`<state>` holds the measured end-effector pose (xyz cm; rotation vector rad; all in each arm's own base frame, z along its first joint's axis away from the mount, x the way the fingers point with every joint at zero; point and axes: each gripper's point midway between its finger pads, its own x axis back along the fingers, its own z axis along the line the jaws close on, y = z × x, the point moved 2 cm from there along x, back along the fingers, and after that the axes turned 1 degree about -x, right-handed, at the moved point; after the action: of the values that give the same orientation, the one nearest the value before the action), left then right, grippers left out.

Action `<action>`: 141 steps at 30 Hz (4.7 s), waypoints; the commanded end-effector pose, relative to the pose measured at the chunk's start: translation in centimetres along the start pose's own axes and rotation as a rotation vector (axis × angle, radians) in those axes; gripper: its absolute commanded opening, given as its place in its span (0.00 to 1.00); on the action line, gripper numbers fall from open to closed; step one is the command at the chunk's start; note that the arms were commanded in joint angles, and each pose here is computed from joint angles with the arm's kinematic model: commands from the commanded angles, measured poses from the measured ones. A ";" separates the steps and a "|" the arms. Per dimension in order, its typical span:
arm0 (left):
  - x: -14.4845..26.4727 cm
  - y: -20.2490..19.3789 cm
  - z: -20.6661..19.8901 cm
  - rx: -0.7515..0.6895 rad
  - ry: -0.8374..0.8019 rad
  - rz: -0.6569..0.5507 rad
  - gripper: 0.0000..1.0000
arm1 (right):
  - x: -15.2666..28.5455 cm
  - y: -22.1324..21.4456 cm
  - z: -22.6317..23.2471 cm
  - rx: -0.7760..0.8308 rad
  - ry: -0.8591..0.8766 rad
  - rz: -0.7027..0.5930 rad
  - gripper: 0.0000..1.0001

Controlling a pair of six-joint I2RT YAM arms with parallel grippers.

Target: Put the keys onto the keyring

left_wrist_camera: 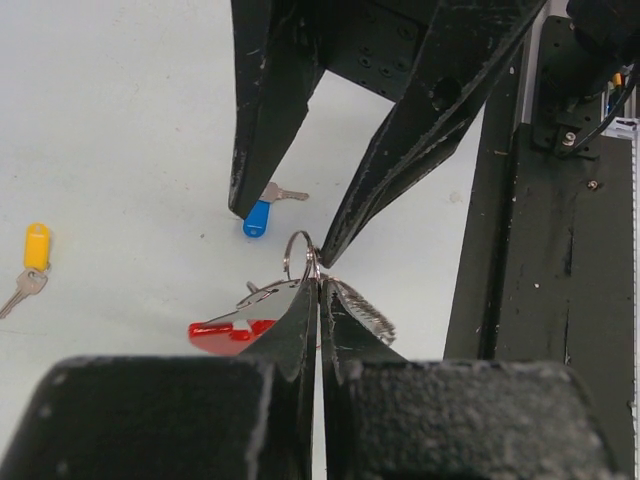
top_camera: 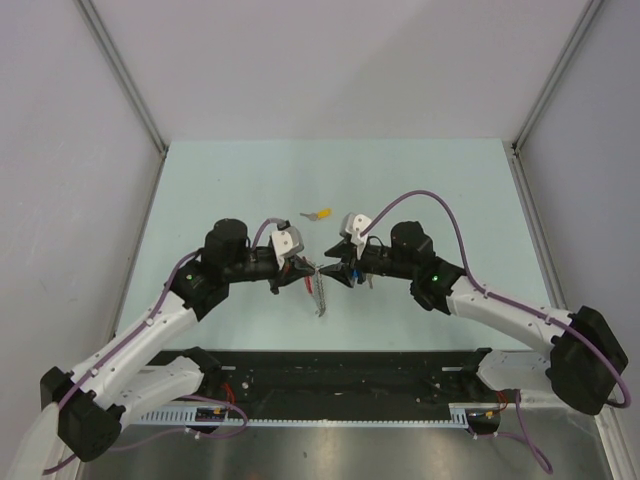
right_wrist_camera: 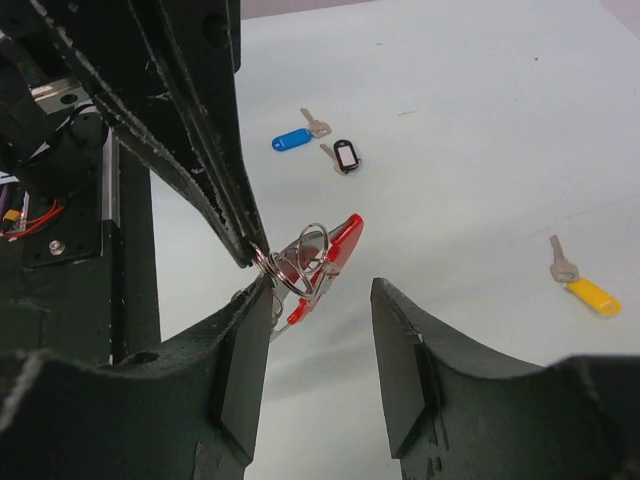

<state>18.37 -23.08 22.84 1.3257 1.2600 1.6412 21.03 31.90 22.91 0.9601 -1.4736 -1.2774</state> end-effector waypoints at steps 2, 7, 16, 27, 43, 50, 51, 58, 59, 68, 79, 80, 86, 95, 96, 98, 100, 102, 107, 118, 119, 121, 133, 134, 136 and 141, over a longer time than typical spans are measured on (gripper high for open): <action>-0.1 2.4 -1.4 -0.065 -0.099 -0.053 0.00 | -0.8 3.3 -2.3 0.000 -0.118 -0.130 0.49; -0.1 2.4 -2.4 -0.080 -0.147 -0.056 0.00 | -0.3 3.3 -5.9 -0.092 -0.310 -0.157 0.48; 0.3 2.0 -0.2 -0.079 0.003 -0.017 0.00 | 3.0 1.4 -8.4 -0.174 -0.428 -0.062 0.49; 0.7 0.1 3.2 0.092 0.275 0.042 0.34 | 2.5 -1.6 -6.4 -0.221 -0.307 0.064 0.50; -1.0 -7.6 7.8 0.818 0.771 -0.018 0.80 | 0.7 -10.7 -7.4 -0.491 -0.454 0.371 0.52; -2.5 -9.5 10.2 0.906 0.958 0.072 0.75 | 2.1 -10.2 -8.6 -0.485 -0.530 0.338 0.53; -2.8 -10.0 10.3 0.916 0.976 0.087 0.71 | 2.2 -10.2 -8.6 -0.484 -0.533 0.332 0.53; -4.4 -11.0 10.5 0.955 1.097 0.106 0.49 | 2.9 -10.4 -8.8 -0.480 -0.549 0.311 0.53; -4.6 -11.0 10.7 0.966 1.112 0.102 0.47 | 3.0 -10.3 -8.8 -0.477 -0.550 0.304 0.53; -6.1 -14.4 11.1 1.018 1.182 0.146 0.38 | 4.3 -11.5 -8.7 -0.482 -0.572 0.291 0.53; -8.7 -15.7 12.1 1.019 1.179 0.193 0.32 | 4.1 -12.3 -8.7 -0.498 -0.551 0.283 0.53; -8.7 -15.7 12.2 1.012 1.178 0.199 0.31 | 4.1 -12.4 -8.6 -0.499 -0.548 0.286 0.53; -10.3 -16.6 12.2 0.956 1.117 0.298 0.24 | 4.0 -12.9 -8.7 -0.498 -0.547 0.296 0.53; -12.1 -16.8 7.1 0.725 0.706 0.497 0.22 | 4.0 -12.7 -8.6 -0.487 -0.536 0.292 0.53; -11.9 -16.8 6.3 0.705 0.685 0.511 0.22 | 4.1 -12.7 -8.6 -0.487 -0.539 0.291 0.53; -11.0 -17.2 5.2 0.668 0.649 0.532 0.22 | 4.2 -12.6 -8.6 -0.483 -0.543 0.290 0.53; -10.1 -16.8 4.4 0.657 0.626 0.519 0.23 | 4.3 -12.5 -8.7 -0.476 -0.551 0.290 0.52; -9.3 -16.0 4.3 0.626 0.624 0.483 0.30 | 4.5 -12.4 -8.8 -0.469 -0.562 0.287 0.52; -8.6 -13.3 5.3 0.526 0.613 0.366 0.45 | 4.7 -11.7 -8.5 -0.439 -0.542 0.260 0.53; -7.2 -10.4 6.1 0.546 0.627 0.259 0.53 | 2.7 -10.9 -6.0 -0.384 -0.291 0.234 0.52; -7.1 -10.9 6.4 0.584 0.659 0.270 0.53 | 2.4 -11.0 -6.0 -0.392 -0.277 0.236 0.53; -7.0 -11.0 6.5 0.620 0.676 0.270 0.52 | 2.1 -11.3 -6.0 -0.405 -0.264 0.256 0.52; -9.2 -13.7 6.2 0.852 0.771 0.309 0.24 | 2.2 -12.7 -7.2 -0.441 -0.340 0.325 0.52; -9.3 -13.8 6.2 0.852 0.777 0.313 0.24 | 2.2 -12.7 -7.2 -0.440 -0.342 0.328 0.52; -9.2 -14.2 6.3 0.856 0.798 0.321 0.25 | 2.3 -12.9 -7.3 -0.439 -0.344 0.334 0.52; -9.5 -14.4 6.7 0.855 0.815 0.311 0.27 | 2.3 -12.9 -7.3 -0.435 -0.342 0.338 0.52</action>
<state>24.79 -24.55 5.03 1.4994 2.4637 2.0987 26.03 25.39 9.20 0.1614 -1.4169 -1.4471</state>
